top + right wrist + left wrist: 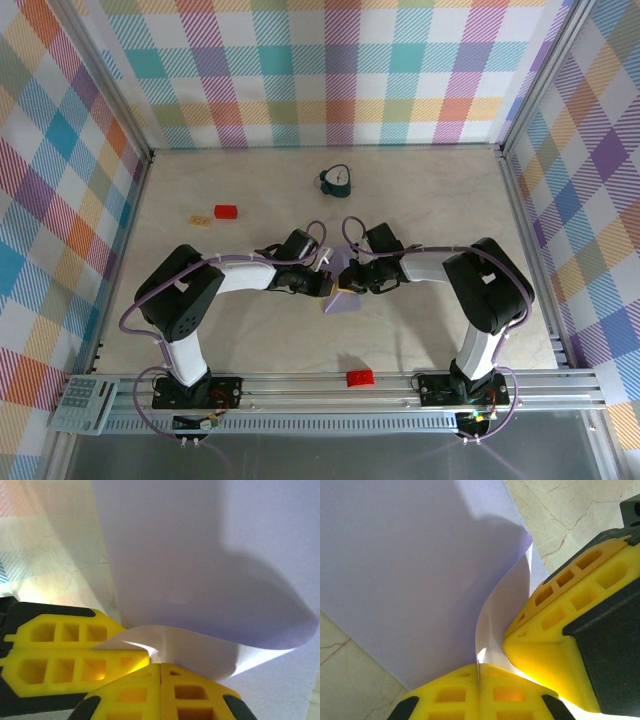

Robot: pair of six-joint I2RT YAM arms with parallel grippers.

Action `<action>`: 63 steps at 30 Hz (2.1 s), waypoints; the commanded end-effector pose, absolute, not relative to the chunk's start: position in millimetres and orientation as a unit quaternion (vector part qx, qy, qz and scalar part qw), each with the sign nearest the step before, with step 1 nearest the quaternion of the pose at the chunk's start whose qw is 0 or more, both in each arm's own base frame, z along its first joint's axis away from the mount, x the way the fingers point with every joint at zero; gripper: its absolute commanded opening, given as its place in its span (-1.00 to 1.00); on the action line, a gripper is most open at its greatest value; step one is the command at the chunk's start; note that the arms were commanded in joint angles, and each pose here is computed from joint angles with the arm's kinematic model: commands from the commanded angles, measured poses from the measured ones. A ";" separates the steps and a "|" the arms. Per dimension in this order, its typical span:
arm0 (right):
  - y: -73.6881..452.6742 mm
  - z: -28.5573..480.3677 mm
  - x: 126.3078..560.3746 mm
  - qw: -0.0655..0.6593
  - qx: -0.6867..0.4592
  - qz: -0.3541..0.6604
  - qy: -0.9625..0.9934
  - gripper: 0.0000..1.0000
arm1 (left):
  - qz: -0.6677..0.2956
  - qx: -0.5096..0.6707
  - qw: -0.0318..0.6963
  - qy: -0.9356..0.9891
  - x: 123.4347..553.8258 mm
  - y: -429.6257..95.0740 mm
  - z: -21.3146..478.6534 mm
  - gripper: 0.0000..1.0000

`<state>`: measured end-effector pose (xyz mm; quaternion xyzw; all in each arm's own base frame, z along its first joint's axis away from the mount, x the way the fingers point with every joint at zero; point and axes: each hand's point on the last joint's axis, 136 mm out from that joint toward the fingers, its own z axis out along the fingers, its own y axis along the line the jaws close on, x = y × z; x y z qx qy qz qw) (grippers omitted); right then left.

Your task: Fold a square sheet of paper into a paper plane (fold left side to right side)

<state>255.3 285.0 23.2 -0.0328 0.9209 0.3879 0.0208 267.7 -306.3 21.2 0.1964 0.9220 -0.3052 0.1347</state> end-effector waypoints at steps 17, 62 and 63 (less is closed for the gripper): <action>266.8 -4.7 242.9 -0.009 -0.011 0.329 0.944 -1.00 | -0.277 0.194 0.176 0.925 276.0 -288.3 46.4 -0.62; 263.4 -4.4 238.6 -0.017 -0.008 0.310 0.951 -1.00 | -0.376 0.144 0.063 0.913 215.6 -313.9 26.6 -1.00; 263.3 -4.3 238.8 -0.017 -0.008 0.309 0.951 -1.00 | -0.375 0.144 0.063 0.914 215.5 -313.3 25.5 -1.00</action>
